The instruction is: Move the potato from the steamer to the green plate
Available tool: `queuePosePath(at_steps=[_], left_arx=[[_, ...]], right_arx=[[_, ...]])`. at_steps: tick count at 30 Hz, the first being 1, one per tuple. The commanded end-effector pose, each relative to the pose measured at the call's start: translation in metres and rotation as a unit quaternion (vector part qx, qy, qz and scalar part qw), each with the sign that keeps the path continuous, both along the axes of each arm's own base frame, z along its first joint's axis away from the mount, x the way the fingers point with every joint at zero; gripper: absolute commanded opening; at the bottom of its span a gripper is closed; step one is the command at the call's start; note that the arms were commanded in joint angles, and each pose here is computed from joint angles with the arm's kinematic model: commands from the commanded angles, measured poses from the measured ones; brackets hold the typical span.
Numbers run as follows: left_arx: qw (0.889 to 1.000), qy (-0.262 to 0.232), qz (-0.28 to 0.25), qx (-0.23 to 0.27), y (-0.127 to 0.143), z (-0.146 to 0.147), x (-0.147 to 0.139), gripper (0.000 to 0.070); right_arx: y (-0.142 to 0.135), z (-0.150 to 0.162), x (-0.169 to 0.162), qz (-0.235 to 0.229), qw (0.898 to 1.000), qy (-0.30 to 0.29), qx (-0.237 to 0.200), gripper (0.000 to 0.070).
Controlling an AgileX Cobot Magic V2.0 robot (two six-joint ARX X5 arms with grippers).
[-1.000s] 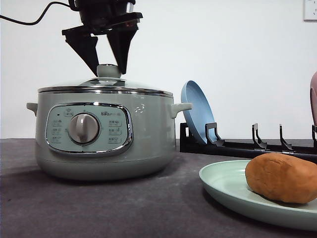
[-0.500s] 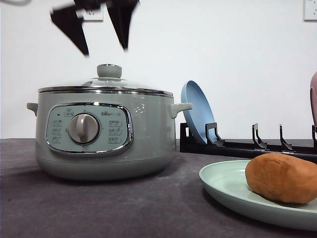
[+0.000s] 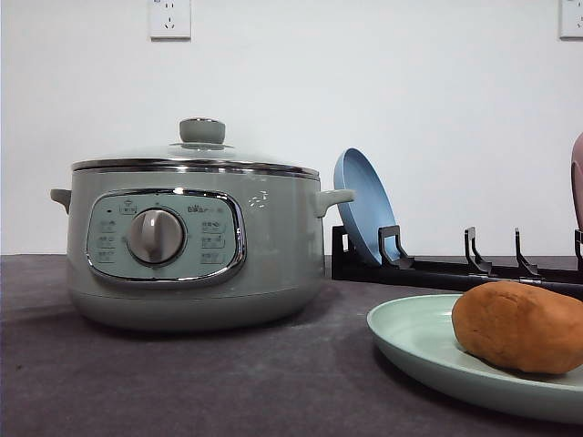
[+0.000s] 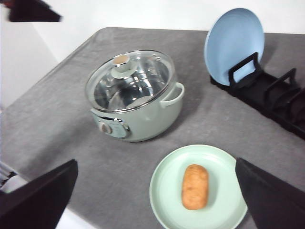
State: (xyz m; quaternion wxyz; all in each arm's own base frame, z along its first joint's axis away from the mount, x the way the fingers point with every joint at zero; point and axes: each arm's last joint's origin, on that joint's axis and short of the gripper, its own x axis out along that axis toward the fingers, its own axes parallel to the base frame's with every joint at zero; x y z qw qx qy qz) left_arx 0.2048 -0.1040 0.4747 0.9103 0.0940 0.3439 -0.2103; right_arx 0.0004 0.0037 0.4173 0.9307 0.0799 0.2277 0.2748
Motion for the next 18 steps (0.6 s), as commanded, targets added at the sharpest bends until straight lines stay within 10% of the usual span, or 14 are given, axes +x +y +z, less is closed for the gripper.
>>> queuePosePath(at_steps=[1,18], left_arx=[[1.0,-0.024,-0.007,-0.007,0.006,0.002,-0.014,0.07],[0.985,-0.108,0.041,-0.132,0.063,-0.096,-0.124,0.07]], right_arx=[[0.0,0.003,0.0,0.006,1.0,-0.015,-0.007,0.07],[0.0,-0.001,0.004,-0.009,0.997,-0.039,-0.062,0.07]])
